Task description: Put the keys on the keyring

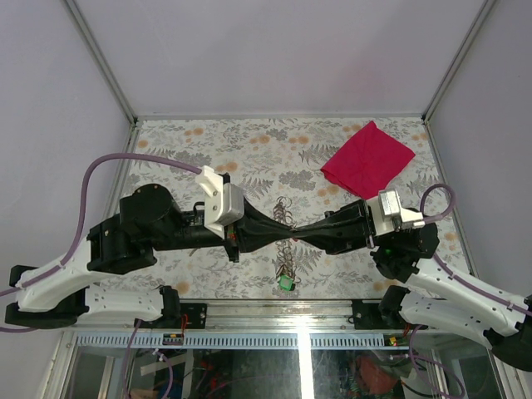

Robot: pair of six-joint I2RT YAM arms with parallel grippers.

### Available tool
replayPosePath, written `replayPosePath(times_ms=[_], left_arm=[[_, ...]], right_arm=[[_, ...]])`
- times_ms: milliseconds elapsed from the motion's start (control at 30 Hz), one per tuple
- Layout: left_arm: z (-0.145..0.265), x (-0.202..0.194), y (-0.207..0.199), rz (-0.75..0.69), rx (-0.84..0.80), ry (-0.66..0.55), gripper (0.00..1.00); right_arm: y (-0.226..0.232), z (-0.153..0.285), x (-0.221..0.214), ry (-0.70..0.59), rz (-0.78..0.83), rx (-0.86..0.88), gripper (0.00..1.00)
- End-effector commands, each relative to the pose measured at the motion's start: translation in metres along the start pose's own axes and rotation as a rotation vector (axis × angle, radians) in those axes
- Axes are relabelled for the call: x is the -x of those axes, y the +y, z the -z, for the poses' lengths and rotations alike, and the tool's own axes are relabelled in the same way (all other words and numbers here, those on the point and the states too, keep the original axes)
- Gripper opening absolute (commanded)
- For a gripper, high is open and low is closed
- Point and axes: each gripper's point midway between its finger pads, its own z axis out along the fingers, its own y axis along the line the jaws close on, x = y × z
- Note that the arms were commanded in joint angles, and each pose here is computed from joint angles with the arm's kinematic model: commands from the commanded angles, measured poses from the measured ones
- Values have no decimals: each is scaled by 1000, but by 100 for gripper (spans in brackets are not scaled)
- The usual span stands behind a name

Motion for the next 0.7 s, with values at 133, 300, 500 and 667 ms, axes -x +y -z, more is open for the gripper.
replayPosePath(times_ms=[133, 300, 500, 667], left_arm=[[-2, 12, -1, -10, -9, 5, 0], [-1, 12, -1, -10, -10, 24, 0], [-2, 11, -2, -14, -14, 37, 0], [-4, 11, -3, -12, -21, 44, 0]], right_arm=[[-1, -3, 33, -31, 109, -35, 18], [-4, 3, 21, 39, 126, -56, 27], [-2, 6, 19, 59, 122, -59, 27], [-1, 5, 19, 69, 115, -52, 13]])
